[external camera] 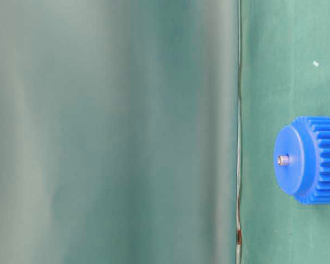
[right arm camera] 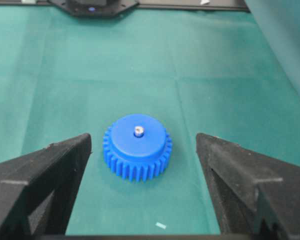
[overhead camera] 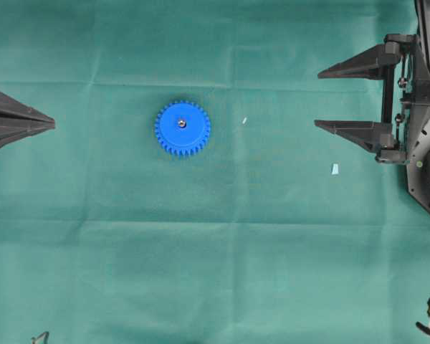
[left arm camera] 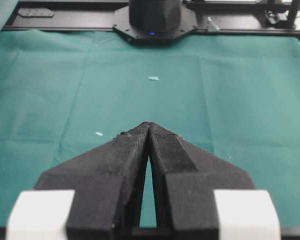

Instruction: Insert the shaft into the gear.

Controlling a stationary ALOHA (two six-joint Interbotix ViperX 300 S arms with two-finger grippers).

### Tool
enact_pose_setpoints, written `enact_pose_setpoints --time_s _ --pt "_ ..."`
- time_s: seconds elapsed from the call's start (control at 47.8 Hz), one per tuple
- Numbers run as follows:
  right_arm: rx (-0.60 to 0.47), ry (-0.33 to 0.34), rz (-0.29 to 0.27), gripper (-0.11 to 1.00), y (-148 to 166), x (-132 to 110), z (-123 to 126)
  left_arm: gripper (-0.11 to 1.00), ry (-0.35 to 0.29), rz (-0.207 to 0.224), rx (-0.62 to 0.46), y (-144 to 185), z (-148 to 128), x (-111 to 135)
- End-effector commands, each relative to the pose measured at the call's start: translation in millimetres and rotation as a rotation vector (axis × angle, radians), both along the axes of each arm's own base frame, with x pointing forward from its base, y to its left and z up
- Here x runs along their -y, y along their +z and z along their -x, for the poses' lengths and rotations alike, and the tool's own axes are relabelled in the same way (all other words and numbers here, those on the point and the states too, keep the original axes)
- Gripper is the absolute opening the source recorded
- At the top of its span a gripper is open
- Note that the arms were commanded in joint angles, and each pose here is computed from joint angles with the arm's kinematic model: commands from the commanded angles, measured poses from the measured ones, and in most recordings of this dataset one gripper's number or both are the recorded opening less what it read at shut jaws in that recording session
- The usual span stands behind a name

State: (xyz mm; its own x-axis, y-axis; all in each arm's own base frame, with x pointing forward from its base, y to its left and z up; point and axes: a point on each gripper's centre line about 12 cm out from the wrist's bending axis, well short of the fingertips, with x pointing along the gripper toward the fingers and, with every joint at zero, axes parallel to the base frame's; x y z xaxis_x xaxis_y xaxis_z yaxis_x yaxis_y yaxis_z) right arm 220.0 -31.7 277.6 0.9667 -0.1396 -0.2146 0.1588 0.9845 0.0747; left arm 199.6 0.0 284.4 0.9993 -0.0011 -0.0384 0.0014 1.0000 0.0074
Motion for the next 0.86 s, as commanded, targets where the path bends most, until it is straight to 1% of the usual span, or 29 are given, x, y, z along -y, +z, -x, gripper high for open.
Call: enact_pose_setpoints --time_s 0.0,0.356,0.586,0.838 --pt "0.014 -0.002 0.001 0.90 4.4 0.6 -1.5 0.00 0.007 -0.003 0.025 9.6 -1.6 -1.5" --pt "0.023 -0.008 0.001 0.90 6.0 1.6 -0.8 0.00 0.015 -0.005 0.043 13.7 2.6 -3.0" --pt "0.029 -0.008 0.003 0.90 6.7 1.7 -0.9 0.00 0.015 0.000 0.017 10.8 2.9 -3.0" --pt "0.023 -0.017 0.002 0.90 5.5 3.6 -0.3 0.00 0.016 0.001 0.018 11.4 2.8 -3.1"
